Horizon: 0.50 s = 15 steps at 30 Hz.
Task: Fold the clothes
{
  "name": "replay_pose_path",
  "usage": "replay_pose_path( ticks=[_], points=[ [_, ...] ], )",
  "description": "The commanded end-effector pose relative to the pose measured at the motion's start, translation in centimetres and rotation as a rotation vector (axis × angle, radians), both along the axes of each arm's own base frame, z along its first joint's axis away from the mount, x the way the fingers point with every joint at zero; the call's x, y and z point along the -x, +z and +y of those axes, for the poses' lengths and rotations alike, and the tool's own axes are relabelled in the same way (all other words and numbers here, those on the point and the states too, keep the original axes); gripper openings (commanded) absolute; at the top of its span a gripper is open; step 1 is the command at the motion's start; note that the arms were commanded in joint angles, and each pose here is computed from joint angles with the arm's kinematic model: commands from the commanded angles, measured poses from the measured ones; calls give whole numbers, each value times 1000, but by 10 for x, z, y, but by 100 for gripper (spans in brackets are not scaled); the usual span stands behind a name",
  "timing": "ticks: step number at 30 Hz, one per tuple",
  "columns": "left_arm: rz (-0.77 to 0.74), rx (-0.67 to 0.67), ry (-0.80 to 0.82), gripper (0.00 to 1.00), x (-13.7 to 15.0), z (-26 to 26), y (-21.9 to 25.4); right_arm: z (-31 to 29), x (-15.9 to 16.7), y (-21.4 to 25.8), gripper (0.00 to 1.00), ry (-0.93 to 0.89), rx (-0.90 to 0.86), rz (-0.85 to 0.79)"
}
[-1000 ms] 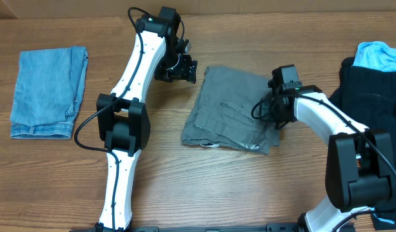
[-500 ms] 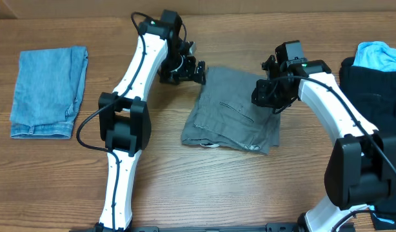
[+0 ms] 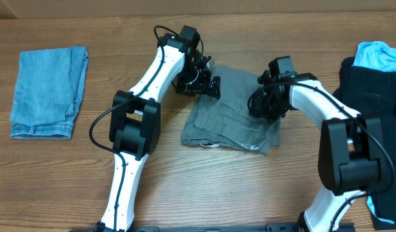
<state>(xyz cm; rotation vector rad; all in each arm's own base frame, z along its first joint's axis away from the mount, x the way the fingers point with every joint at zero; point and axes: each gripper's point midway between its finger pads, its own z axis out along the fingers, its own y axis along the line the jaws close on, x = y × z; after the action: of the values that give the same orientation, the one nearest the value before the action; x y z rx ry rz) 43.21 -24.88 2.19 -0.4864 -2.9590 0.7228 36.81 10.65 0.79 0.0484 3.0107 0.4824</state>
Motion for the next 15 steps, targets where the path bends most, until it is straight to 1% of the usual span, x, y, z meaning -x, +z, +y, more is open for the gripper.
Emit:
replay_pose_path(
  ticks=[1, 5, 12, 14, 15],
  points=[
    [29, -23, -37, 100, 12, -1, -15, 0, 12, -21, 25, -1, -13, 68],
    [48, -32, -54, 100, 22, -5, -22, 4, 11, -25, 22, 2, -29, 72],
    [45, -83, -101, 100, 37, -15, -40, 8, 12, -24, 22, 14, -32, 69],
    [45, -83, -111, 98, 40, -19, -42, 8, 12, -24, 22, 14, -32, 69],
    [44, -83, -115, 95, 41, -20, -42, 8, 12, -24, 22, 14, -33, 69]
  ],
)
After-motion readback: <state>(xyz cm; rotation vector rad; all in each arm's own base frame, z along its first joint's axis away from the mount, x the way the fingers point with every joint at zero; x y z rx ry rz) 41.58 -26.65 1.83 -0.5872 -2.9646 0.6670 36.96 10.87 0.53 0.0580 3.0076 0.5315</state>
